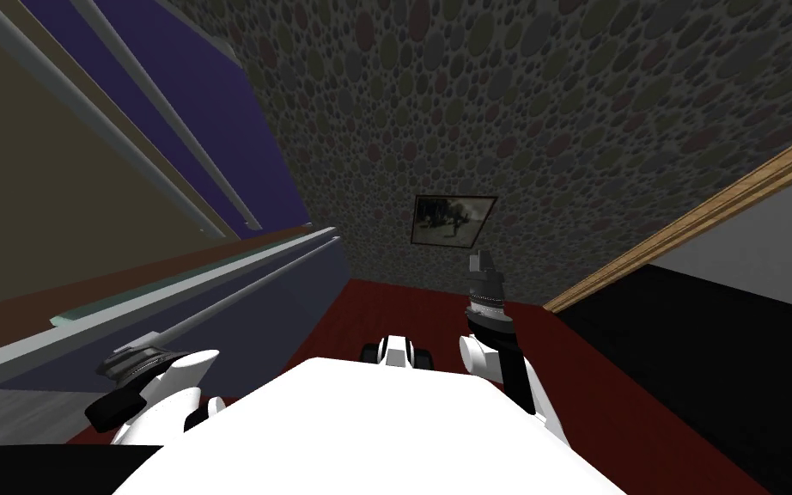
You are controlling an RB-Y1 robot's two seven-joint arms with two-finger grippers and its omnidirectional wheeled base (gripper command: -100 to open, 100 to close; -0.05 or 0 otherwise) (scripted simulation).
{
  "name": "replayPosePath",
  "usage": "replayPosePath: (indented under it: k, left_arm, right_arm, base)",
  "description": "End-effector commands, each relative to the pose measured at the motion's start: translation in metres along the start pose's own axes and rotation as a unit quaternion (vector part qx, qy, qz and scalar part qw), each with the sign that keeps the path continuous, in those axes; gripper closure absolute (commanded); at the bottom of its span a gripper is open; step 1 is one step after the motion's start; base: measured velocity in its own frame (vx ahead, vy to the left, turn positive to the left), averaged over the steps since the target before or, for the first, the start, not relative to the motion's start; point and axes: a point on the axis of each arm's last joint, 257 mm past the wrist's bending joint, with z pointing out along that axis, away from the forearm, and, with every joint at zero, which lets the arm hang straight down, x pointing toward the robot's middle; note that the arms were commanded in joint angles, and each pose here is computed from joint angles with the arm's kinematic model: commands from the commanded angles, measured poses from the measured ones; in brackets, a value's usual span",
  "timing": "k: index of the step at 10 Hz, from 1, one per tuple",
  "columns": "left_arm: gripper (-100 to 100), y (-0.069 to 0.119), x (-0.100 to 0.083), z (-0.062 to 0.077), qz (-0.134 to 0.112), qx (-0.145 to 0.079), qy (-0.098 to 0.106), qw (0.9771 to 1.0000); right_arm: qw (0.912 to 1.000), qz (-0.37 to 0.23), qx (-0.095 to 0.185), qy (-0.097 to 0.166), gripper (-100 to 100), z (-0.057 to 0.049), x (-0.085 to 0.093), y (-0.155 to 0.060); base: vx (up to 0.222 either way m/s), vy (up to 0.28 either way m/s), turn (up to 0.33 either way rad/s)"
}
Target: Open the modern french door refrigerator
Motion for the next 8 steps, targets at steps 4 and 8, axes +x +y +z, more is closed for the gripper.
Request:
replayPosePath:
  k: [4, 8]
  left_arm:
    - [-100, -0.010, 0.007, 0.007, 0.003, 0.004, -0.004, 1.0000]
    - [-100, -0.019, 0.042, 0.010, 0.001, 0.010, 0.033, 0.9994]
  right_arm:
    - [1.0000, 0.000, 0.000, 0.000, 0, 0.000, 0.000, 0.000]
    - [1.0000, 0.000, 0.000, 0.000, 0, 0.000, 0.000, 0.000]
  base:
    - [-0.050, -0.022, -0.057]
    - [0.119, -0.004, 0.263]
